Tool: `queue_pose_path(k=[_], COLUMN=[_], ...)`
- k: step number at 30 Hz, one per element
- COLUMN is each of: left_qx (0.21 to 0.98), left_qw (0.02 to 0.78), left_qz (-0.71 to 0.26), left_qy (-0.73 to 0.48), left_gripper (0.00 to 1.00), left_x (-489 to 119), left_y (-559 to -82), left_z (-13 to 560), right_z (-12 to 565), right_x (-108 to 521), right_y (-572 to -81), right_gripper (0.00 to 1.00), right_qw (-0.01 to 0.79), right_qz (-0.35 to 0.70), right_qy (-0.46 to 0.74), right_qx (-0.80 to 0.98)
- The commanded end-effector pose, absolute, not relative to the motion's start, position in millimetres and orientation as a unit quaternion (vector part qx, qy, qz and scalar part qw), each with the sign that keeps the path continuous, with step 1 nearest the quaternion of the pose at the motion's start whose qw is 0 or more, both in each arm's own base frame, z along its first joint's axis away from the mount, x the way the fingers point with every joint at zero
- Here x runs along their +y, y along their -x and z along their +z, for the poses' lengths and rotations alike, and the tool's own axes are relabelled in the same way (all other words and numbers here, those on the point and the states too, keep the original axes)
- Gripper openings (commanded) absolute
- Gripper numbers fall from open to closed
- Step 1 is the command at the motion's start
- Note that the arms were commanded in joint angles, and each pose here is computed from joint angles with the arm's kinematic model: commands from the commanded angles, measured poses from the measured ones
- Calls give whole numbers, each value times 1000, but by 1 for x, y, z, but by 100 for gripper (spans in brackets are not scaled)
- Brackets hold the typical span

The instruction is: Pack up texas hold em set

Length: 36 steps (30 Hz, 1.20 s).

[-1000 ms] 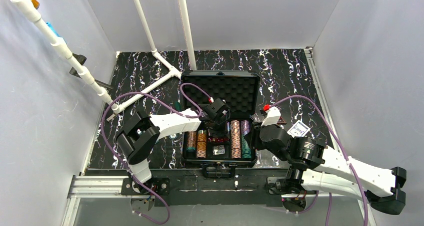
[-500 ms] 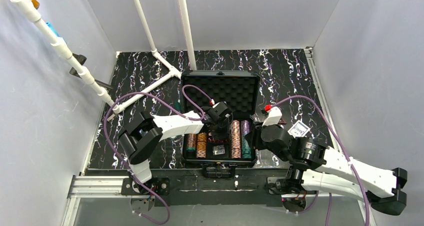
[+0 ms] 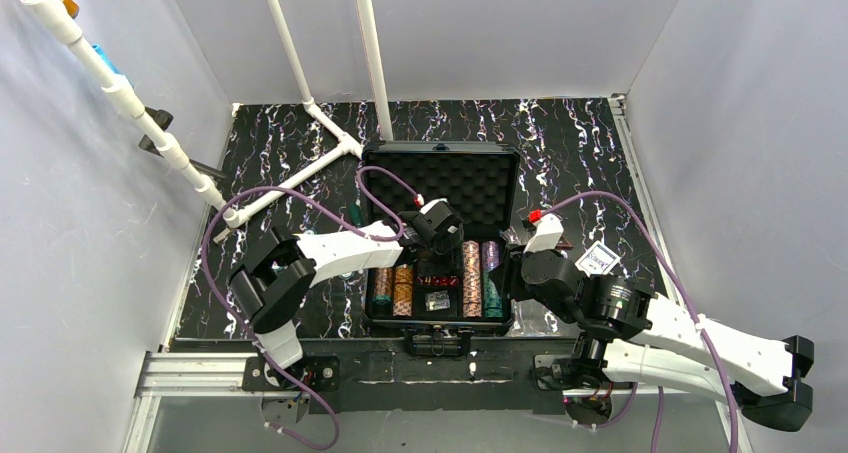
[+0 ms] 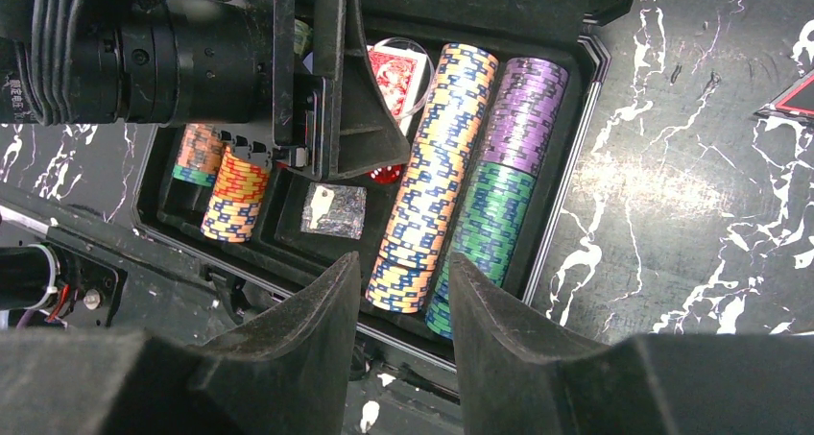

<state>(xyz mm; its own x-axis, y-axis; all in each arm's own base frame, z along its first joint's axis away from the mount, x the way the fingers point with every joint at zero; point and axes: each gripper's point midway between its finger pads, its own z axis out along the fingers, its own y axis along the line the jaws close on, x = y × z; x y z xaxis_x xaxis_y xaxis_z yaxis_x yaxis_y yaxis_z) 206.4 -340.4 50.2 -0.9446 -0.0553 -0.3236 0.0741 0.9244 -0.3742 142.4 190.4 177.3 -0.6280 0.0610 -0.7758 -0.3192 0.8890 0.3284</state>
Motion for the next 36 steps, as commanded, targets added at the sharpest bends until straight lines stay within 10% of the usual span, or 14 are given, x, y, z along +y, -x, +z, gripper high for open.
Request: queue_pose_path(k=[1, 36], left_qx=[975, 898], left_qw=[158, 432], left_qz=[-156, -66], left_qy=[-9, -43], left_gripper=[53, 98], left_x=[-319, -122], left_y=[-196, -252], left_z=[51, 255], right_z=[187, 78], right_x=[192, 296], right_y=[-147, -175], right_gripper=[46, 17], right_qw=[434, 202], right_qz=[229, 93], right_qy=[63, 198], right_qx=[869, 955])
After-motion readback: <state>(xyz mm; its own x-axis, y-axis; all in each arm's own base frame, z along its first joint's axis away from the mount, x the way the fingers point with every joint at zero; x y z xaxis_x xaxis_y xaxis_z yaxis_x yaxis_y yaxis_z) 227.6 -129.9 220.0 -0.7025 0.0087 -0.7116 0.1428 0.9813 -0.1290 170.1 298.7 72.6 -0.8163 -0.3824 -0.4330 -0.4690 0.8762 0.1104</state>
